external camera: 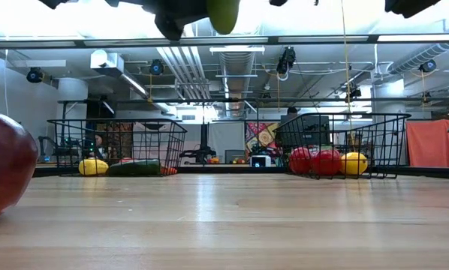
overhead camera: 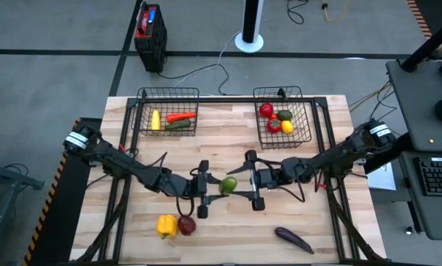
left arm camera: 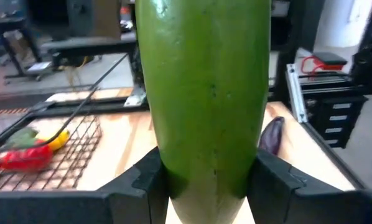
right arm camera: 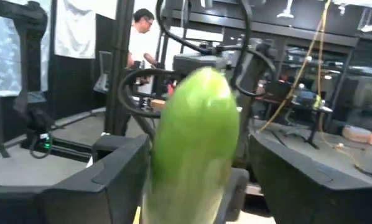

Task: Sort produce into baskets
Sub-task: Put the green cucumber into the left black wire basket

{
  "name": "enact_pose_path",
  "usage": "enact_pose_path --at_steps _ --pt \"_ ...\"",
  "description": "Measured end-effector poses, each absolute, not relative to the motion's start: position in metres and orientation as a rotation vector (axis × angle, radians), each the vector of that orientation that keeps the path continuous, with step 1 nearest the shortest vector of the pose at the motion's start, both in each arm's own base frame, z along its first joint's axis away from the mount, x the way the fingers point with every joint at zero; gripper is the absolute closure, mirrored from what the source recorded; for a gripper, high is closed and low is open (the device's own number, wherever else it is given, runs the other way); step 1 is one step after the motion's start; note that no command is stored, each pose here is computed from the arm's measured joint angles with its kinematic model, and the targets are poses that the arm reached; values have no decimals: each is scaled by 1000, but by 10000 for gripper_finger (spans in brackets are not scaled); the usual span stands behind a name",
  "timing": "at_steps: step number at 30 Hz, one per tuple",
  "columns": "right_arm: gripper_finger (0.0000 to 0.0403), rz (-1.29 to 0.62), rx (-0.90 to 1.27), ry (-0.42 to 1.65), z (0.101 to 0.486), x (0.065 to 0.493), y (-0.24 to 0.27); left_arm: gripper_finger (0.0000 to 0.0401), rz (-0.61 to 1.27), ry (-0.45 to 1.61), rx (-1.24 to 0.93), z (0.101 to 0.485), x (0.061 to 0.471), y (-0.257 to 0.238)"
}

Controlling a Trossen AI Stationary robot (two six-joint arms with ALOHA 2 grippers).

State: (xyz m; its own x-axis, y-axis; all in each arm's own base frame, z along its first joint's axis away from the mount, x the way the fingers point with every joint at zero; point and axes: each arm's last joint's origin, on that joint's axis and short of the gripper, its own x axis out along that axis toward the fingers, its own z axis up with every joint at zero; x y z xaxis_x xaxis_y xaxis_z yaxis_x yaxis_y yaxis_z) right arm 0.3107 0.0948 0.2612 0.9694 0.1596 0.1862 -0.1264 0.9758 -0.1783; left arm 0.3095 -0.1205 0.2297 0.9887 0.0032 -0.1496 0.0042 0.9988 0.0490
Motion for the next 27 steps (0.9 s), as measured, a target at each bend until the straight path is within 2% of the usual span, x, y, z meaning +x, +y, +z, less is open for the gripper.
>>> enact_pose_path --at_steps 9,19,23,27 --pt "97 -40 -87 -82 281 291 82 256 288 334 80 261 270 -91" --pt "104 -45 -69 -44 280 288 81 256 683 807 203 326 219 -1" --pt "105 -49 -70 -28 276 291 82 256 709 1011 232 336 208 38" --pt "101 -61 -71 -17 274 292 82 256 617 1173 235 338 201 76"
